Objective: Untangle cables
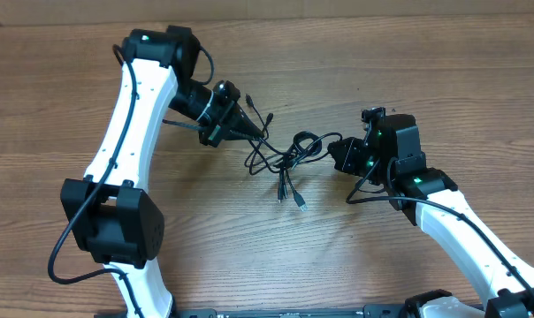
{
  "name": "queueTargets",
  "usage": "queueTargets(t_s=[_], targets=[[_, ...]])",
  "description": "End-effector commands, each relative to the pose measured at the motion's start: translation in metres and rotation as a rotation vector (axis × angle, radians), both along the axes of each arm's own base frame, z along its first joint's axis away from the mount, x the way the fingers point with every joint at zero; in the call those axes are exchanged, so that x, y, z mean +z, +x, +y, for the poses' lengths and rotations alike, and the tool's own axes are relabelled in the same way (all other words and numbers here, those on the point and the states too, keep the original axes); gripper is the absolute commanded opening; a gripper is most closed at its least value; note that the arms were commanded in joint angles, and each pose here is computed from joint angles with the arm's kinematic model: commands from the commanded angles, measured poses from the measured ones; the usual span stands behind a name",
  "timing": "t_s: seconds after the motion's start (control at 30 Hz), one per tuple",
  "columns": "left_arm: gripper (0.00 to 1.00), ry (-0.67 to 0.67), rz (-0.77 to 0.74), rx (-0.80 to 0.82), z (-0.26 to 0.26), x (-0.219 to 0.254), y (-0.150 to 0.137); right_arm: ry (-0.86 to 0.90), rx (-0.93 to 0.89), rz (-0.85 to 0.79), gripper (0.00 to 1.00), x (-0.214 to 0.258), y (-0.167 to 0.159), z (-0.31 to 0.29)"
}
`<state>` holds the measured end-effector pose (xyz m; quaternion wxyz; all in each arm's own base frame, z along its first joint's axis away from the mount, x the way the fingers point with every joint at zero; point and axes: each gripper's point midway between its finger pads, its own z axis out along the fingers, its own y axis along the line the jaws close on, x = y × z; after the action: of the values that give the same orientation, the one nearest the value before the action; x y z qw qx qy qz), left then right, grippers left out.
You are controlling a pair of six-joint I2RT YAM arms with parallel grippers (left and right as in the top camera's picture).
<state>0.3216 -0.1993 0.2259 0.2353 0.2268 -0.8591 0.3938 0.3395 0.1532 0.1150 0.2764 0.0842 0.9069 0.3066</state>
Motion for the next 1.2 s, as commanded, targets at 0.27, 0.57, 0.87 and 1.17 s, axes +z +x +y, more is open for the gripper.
queueTargets(t_s=[0.27, 0.57, 0.87, 1.17], targets=[[0.04, 0.699, -0.163, -0.122, 0.099, -0.062, 0.012, 0.088, -0.091, 0.016, 0.04, 0.009, 0.010, 0.000], [0.04, 0.704, -0.169, -0.112, 0.099, -0.063, 0.015, 0.126, -0.104, 0.059, 0.35, 0.007, 0.006, 0.003], [0.04, 0.664, -0.163, -0.107, 0.092, -0.061, 0.014, 0.097, -0.111, 0.145, 0.94, -0.008, -0.008, -0.001], [0.38, 0.811, -0.190, -0.127, 0.117, -0.066, 0.018, 0.080, -0.113, 0.197, 1.00, -0.016, -0.018, -0.003]])
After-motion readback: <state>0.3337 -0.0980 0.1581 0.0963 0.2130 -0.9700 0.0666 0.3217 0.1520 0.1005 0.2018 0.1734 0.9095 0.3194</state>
